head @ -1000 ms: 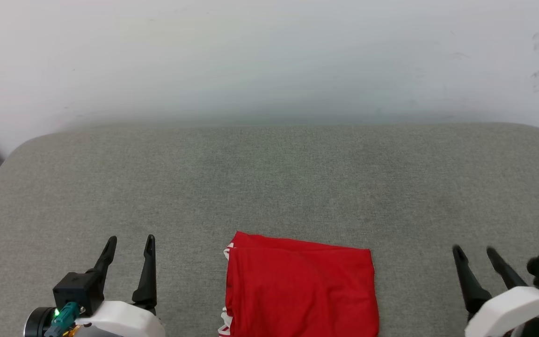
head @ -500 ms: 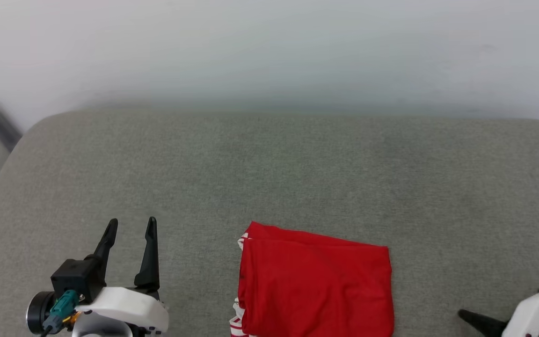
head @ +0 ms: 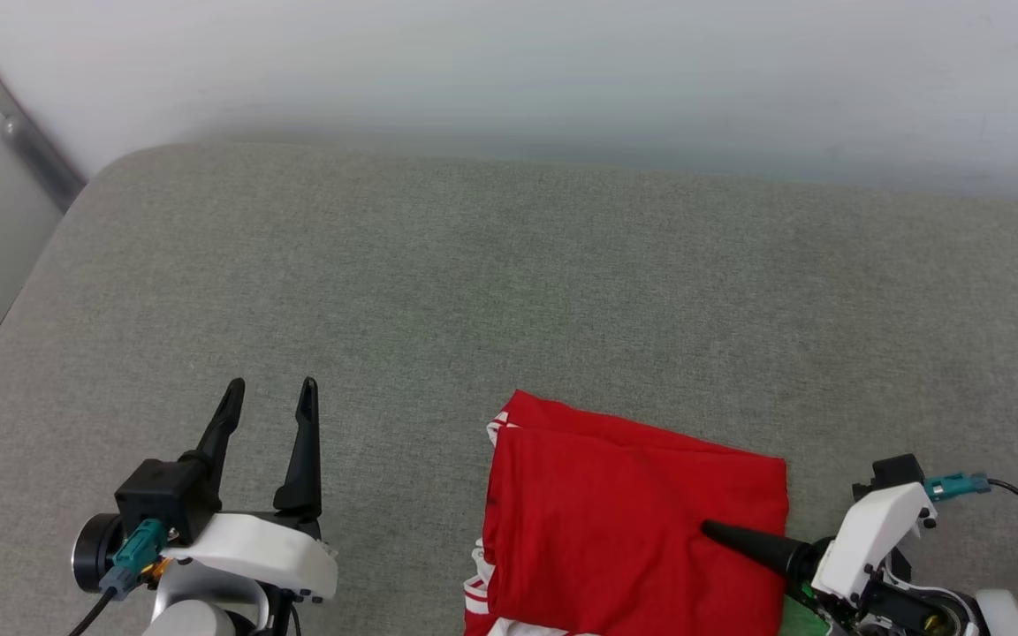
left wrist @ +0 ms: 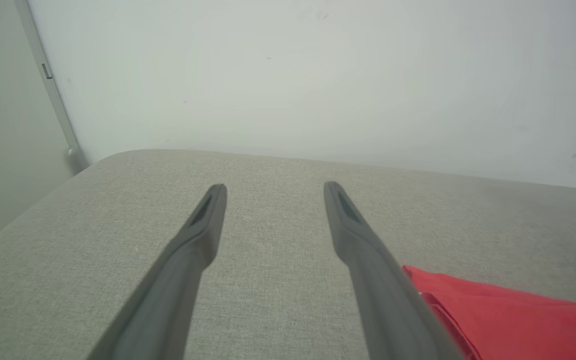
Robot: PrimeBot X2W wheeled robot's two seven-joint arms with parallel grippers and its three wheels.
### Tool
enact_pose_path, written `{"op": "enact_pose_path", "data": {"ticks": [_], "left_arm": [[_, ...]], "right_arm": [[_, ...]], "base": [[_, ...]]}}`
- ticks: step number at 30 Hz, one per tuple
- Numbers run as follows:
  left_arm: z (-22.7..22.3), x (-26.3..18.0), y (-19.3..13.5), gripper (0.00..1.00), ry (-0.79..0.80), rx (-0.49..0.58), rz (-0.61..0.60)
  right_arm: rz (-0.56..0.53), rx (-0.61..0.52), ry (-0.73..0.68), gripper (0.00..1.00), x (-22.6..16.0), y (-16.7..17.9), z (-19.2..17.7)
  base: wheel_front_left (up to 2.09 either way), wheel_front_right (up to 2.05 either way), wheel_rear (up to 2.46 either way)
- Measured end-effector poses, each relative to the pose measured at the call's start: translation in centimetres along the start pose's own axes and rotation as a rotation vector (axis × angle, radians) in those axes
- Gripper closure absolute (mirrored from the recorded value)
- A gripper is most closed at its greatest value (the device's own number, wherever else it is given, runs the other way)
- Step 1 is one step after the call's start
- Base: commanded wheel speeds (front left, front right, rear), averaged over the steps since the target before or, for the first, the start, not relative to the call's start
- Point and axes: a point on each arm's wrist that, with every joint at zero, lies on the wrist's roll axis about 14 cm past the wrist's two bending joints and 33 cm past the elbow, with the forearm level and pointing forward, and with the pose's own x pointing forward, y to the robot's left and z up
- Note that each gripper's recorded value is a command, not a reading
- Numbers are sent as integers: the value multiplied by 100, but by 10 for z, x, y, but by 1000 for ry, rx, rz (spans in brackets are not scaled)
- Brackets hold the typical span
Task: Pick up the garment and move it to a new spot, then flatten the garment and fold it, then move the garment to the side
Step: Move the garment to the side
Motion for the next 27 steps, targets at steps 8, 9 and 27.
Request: {"op": "enact_pose_path", "data": {"ticks": [8,9,27], "left_arm": [[-1,-3,1,0,-1,6,2],[0,-4,0,0,-4,5,-1],[0,22,-93,0,-17,-48,-280]], "right_arm": [[-73,-172,3,100,11,6,2],[-85,-206,-8,100,9,7,5],[-579,-684,-278,100,-118,-46,92]], "base": [[0,0,0],[0,0,0],[0,0,0]]}}
